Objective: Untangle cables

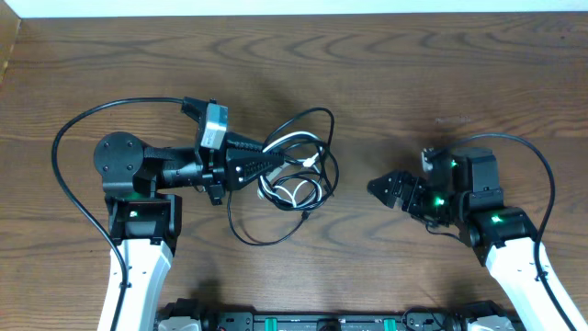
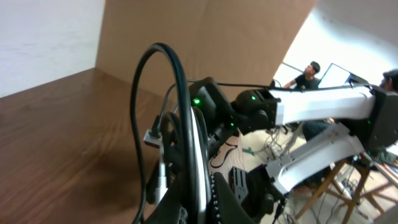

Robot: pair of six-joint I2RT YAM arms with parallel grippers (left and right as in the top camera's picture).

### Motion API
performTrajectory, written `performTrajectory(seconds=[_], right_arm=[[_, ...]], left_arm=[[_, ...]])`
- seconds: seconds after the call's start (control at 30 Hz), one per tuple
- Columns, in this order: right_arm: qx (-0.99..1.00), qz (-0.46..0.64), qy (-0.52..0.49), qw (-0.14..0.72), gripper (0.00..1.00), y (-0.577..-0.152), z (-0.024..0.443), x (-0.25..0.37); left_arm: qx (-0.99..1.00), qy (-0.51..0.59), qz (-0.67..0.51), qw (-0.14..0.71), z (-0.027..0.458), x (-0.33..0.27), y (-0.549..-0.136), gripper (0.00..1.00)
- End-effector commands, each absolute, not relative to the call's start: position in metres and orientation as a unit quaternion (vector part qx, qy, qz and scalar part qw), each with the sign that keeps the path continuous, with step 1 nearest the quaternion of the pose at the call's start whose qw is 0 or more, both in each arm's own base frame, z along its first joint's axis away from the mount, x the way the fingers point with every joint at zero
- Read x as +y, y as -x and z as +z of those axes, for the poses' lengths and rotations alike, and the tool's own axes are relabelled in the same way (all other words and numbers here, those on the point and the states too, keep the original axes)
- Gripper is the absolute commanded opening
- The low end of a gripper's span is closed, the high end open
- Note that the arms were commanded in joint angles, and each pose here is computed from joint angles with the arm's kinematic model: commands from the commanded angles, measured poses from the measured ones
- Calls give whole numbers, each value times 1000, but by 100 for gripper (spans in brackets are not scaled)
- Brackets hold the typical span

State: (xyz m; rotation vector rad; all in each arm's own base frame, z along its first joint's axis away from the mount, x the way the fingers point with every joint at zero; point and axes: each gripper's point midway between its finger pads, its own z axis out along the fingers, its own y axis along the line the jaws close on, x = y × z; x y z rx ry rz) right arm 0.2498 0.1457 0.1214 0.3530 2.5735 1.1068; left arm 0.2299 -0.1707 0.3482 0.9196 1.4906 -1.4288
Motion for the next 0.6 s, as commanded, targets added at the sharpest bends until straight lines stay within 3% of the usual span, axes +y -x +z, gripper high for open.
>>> performTrajectory(seconds=[0.0, 0.17, 0.57], right_arm=[[868, 464, 3, 178, 95, -240, 150, 173], [809, 525, 125, 232, 92, -237, 187, 191], [749, 523, 251, 319, 93, -235, 213, 206]], left_arm=[[609, -325, -566, 450, 364, -169, -242, 7], [632, -250, -569, 463, 369, -164, -263, 7], [667, -106, -585, 449, 366, -151, -294, 8]])
